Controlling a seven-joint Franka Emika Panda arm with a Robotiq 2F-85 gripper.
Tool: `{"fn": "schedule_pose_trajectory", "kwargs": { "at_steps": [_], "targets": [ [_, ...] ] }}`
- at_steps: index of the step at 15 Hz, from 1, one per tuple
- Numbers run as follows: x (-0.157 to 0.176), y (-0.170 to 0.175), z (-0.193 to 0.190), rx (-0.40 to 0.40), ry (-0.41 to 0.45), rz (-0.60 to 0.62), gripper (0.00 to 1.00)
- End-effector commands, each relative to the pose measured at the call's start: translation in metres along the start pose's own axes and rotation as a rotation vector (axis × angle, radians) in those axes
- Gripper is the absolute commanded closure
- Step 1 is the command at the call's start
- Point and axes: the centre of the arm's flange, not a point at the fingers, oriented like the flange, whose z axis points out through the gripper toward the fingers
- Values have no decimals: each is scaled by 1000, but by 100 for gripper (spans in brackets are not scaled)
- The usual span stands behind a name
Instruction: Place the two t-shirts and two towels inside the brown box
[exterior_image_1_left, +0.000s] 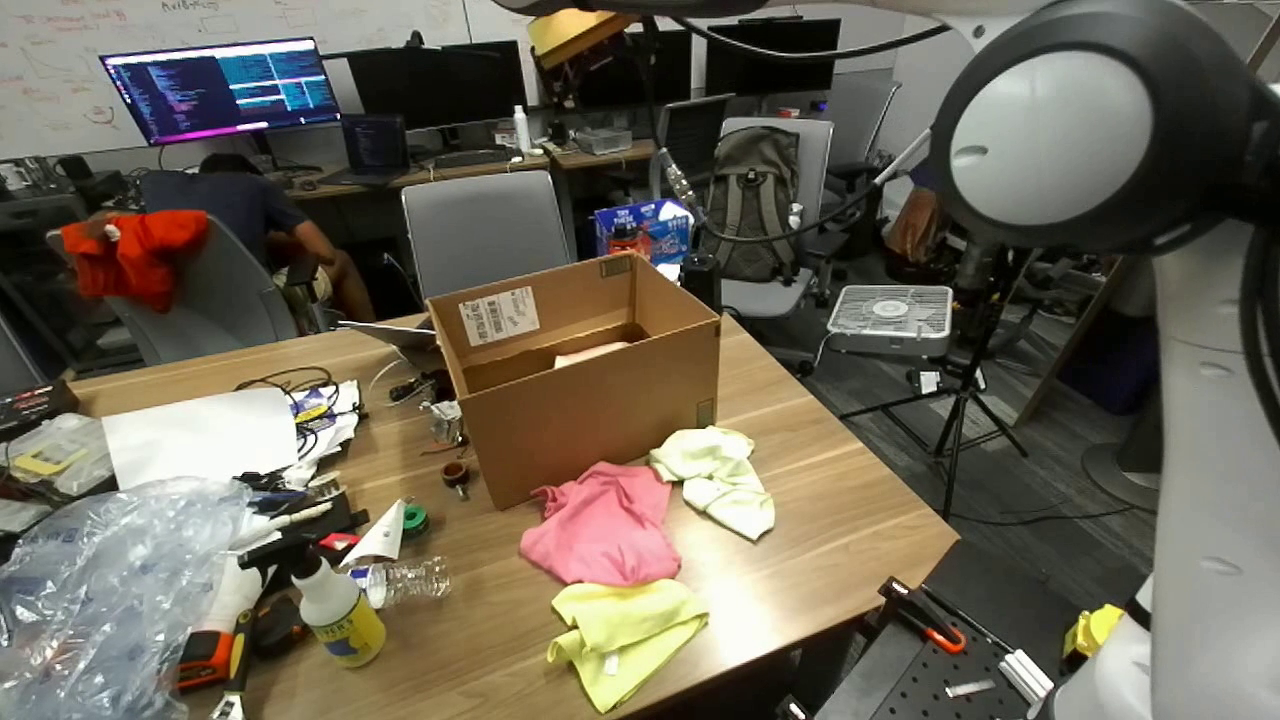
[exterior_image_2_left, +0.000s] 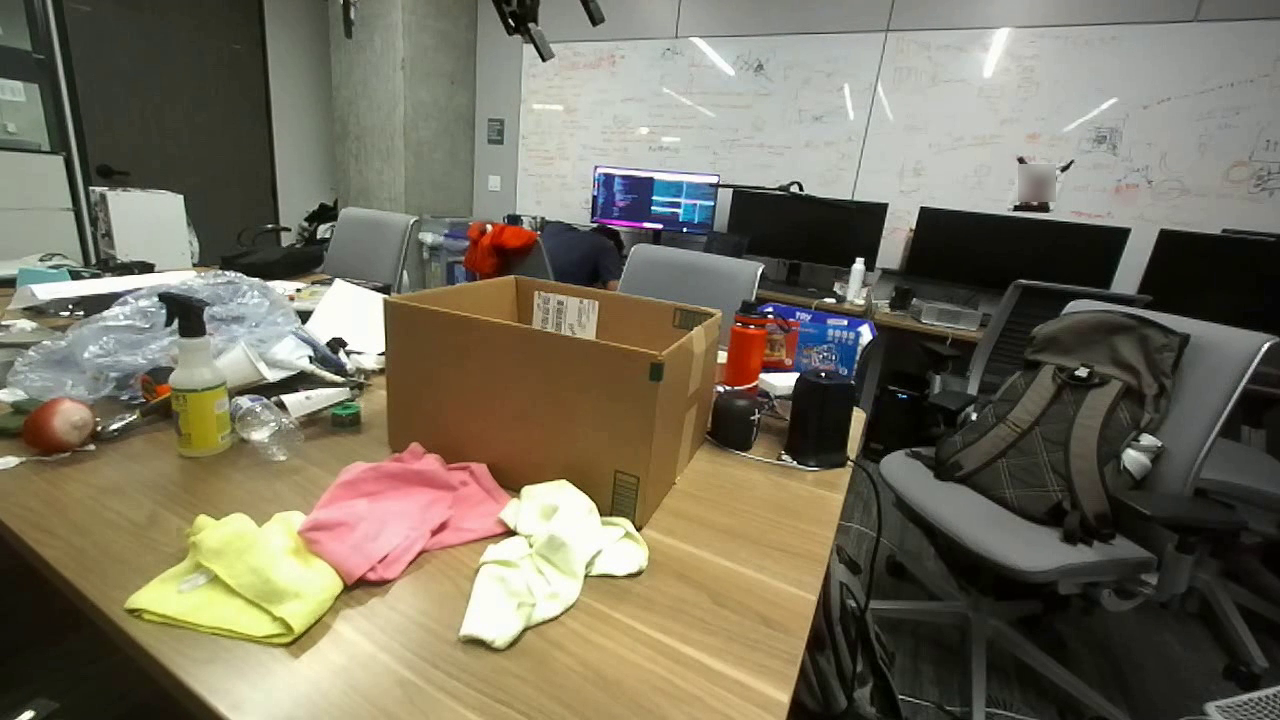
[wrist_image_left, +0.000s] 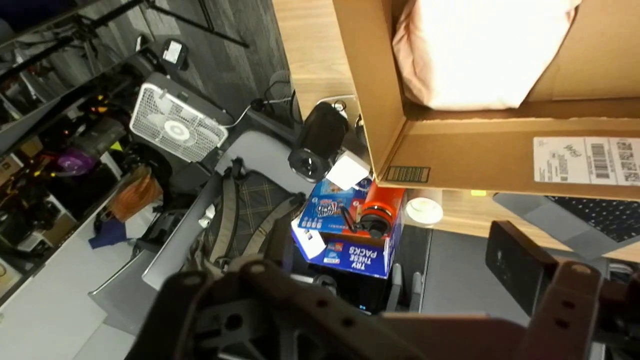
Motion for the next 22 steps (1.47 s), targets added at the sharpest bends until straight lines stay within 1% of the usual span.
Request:
{"fn": "schedule_pose_trajectory", "kwargs": {
  "at_steps": [1,6,9,11,14,17,19,22],
  "targets": [
    [-59,33,27,78,-104,-7,0],
    [-97,39,76,182,-287,-8,0],
    [-122,33,110,235,-383,-12,0],
    [-141,27,131,255,-431,-20,0],
    [-171,22,156,256,-469,-31,0],
    [-200,15,174,260,-483,-41,0],
    [-218,7,181,261,-468,-51,0],
    [-241,-7,189,283,-437,-68,0]
  ]
}}
